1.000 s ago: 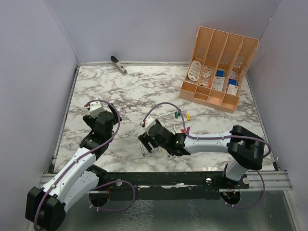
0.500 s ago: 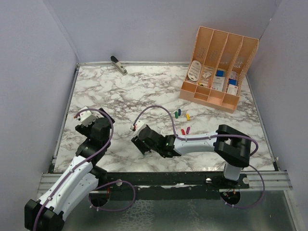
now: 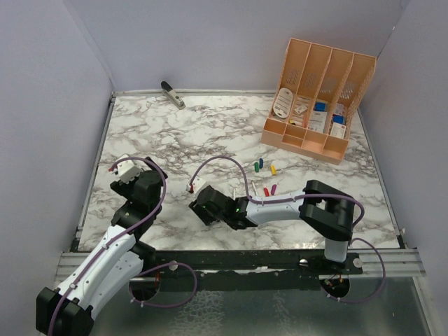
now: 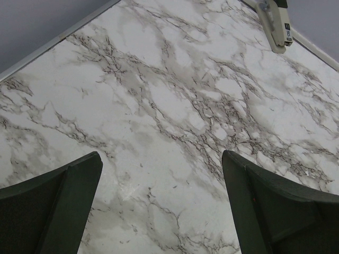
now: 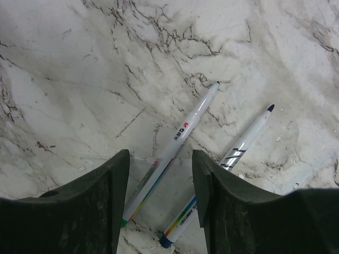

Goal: Insert the pens into the pen caps

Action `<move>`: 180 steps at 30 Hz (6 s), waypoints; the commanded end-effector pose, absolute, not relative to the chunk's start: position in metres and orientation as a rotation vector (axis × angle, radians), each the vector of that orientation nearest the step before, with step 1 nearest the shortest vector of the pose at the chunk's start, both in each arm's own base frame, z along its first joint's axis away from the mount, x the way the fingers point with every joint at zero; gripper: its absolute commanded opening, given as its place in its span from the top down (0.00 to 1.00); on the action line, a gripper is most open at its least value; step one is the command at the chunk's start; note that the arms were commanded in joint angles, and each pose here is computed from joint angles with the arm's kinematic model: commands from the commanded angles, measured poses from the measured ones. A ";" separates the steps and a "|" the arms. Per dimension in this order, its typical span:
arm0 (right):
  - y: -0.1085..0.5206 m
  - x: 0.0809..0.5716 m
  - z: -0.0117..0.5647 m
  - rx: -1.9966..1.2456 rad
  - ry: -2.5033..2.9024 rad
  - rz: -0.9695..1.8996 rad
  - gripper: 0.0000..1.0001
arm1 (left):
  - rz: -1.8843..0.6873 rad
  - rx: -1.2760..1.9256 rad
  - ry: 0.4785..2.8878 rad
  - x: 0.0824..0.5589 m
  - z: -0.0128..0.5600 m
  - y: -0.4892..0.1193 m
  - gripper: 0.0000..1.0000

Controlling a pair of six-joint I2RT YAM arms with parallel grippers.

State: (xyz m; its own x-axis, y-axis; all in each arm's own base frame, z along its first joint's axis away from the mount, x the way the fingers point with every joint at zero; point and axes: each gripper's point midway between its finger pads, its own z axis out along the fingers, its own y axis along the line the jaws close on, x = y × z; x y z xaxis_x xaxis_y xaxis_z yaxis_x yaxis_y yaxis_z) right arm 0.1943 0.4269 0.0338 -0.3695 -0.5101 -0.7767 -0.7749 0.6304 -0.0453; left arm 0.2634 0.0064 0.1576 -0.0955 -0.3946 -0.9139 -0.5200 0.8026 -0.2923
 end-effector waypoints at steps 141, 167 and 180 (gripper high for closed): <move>0.247 0.362 0.155 -0.239 1.981 0.120 0.79 | -0.950 0.559 1.818 0.257 0.184 -0.243 1.00; 0.240 0.380 0.057 -0.215 2.209 0.075 0.66 | -1.014 0.613 1.787 0.247 0.189 -0.252 1.00; 0.230 0.392 0.045 -0.190 2.237 0.047 0.66 | -1.017 0.608 1.793 0.248 0.188 -0.252 1.00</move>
State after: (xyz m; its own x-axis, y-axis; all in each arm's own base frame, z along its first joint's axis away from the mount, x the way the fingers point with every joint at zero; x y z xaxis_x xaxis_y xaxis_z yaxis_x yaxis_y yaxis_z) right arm 0.3855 0.2316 0.0485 -0.6052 -0.1317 -0.7851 -0.1720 0.9846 -0.0325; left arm 0.2512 -0.2485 0.1780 -0.4562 -0.0229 -0.8896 0.7305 0.5612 -0.3891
